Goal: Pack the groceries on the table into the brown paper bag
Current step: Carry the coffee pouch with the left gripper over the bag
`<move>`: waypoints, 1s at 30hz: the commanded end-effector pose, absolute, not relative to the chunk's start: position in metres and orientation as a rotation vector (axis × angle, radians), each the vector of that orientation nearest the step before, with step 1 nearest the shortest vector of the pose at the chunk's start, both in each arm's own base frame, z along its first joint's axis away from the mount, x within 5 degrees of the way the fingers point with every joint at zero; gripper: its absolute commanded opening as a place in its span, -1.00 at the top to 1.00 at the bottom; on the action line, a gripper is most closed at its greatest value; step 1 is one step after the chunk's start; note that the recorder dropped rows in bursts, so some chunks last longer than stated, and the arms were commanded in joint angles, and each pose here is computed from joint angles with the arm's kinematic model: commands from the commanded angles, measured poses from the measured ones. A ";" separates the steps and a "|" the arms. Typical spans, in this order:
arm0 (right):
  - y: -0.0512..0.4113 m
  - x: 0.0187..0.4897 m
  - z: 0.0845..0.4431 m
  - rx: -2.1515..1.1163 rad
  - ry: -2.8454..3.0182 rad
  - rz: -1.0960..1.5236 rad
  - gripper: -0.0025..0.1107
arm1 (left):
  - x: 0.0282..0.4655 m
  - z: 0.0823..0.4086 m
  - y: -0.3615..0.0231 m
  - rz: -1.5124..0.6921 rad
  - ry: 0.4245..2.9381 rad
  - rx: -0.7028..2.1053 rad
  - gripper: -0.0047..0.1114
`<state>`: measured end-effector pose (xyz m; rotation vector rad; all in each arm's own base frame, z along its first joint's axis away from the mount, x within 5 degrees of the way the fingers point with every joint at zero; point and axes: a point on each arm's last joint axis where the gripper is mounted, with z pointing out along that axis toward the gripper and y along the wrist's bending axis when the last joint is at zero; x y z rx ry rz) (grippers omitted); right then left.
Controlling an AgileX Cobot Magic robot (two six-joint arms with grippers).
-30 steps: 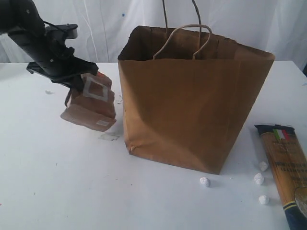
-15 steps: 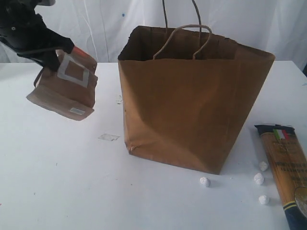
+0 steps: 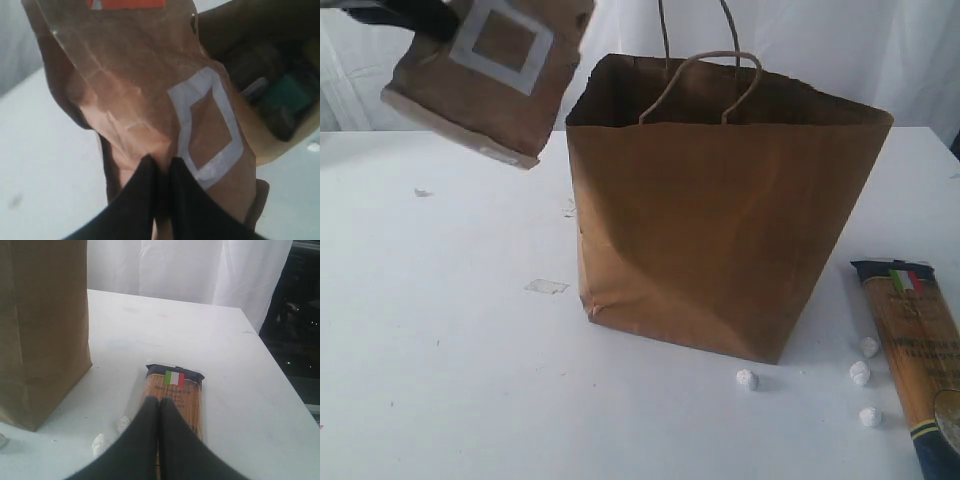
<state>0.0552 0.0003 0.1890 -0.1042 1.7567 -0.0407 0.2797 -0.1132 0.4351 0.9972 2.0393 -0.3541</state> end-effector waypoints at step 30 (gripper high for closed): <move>0.000 0.055 0.189 -0.109 1.745 -0.050 0.96 | 0.259 0.465 -0.230 -0.118 0.699 1.481 0.92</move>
